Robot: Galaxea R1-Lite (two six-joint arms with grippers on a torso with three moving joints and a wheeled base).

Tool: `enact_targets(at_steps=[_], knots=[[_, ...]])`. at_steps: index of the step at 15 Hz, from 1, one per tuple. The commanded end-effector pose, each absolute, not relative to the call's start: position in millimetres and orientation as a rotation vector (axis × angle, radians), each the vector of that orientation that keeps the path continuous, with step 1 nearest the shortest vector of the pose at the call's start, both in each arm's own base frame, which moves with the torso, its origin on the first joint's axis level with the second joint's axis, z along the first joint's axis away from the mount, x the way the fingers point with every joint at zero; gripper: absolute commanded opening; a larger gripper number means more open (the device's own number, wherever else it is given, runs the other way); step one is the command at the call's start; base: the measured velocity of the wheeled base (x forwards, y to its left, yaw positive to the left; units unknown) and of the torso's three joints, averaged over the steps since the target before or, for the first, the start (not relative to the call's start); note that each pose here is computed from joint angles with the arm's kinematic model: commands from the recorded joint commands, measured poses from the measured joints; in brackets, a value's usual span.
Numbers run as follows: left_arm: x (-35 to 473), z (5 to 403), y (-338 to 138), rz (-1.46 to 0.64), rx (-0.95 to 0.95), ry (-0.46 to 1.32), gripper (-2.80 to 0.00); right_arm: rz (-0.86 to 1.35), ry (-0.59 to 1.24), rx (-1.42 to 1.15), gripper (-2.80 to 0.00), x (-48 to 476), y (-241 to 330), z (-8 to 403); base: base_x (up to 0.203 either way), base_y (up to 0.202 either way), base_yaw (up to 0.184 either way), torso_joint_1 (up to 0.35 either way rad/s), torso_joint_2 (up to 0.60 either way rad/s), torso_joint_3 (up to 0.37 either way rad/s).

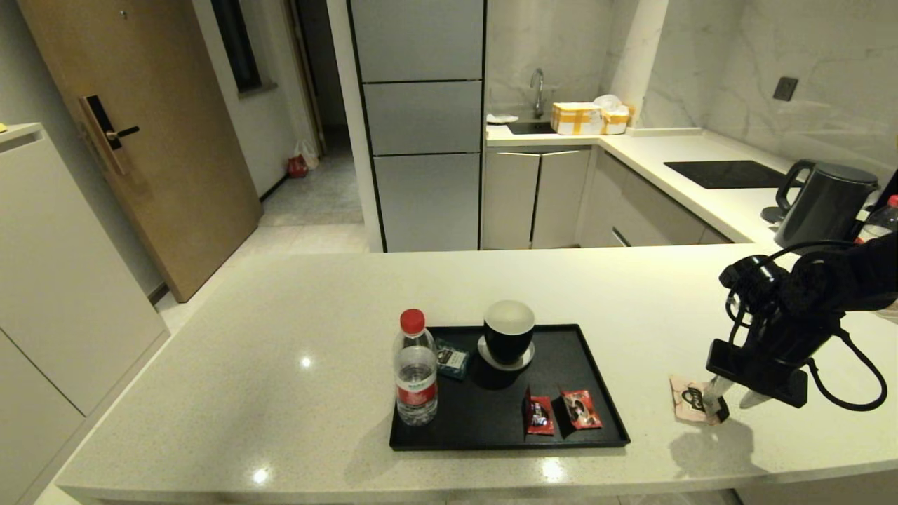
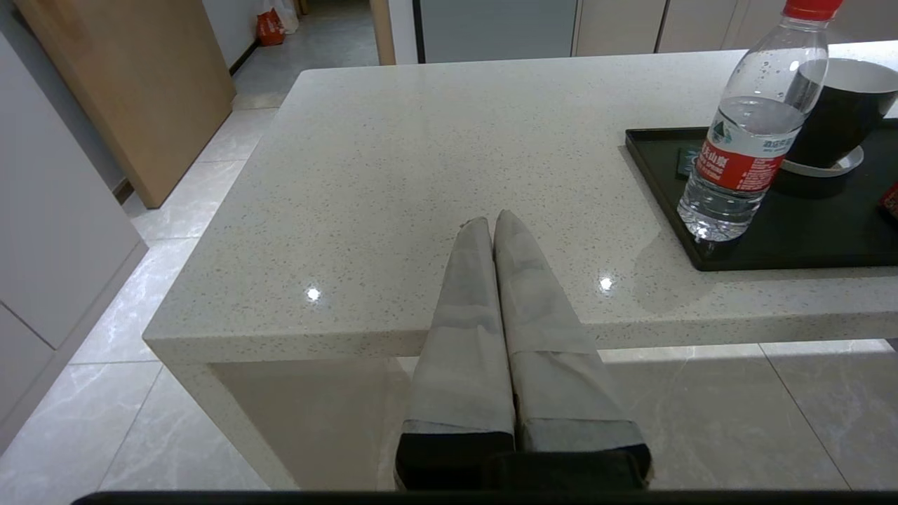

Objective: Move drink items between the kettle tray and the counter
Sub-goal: Return the tea bag to its original position

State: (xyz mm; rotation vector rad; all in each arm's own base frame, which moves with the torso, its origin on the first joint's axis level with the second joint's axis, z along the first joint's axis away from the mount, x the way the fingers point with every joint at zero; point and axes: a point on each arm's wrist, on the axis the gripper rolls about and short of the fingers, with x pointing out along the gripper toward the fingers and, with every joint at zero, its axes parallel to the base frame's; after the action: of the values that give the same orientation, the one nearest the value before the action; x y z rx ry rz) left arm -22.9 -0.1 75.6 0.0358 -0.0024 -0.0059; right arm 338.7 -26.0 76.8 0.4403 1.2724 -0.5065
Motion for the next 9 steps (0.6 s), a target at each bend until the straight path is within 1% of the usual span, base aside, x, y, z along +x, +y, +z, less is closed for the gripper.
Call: enact_targets(at_steps=[1, 9], knots=[[-22.9, 75.6, -0.1, -0.006, 0.036, -0.003, -2.80, -0.516, 1.293, 0.440, 0.00, 337.9, -27.2, 71.4, 0.000, 0.000, 0.000, 0.000, 0.00, 0.000], [-22.8, 75.6, -0.1, -0.006, 0.036, -0.002, -2.80, -0.515, 1.312, 0.444, 0.00, 343.1, -27.5, 61.8, 0.000, 0.000, 0.000, 0.000, 0.00, 0.000]])
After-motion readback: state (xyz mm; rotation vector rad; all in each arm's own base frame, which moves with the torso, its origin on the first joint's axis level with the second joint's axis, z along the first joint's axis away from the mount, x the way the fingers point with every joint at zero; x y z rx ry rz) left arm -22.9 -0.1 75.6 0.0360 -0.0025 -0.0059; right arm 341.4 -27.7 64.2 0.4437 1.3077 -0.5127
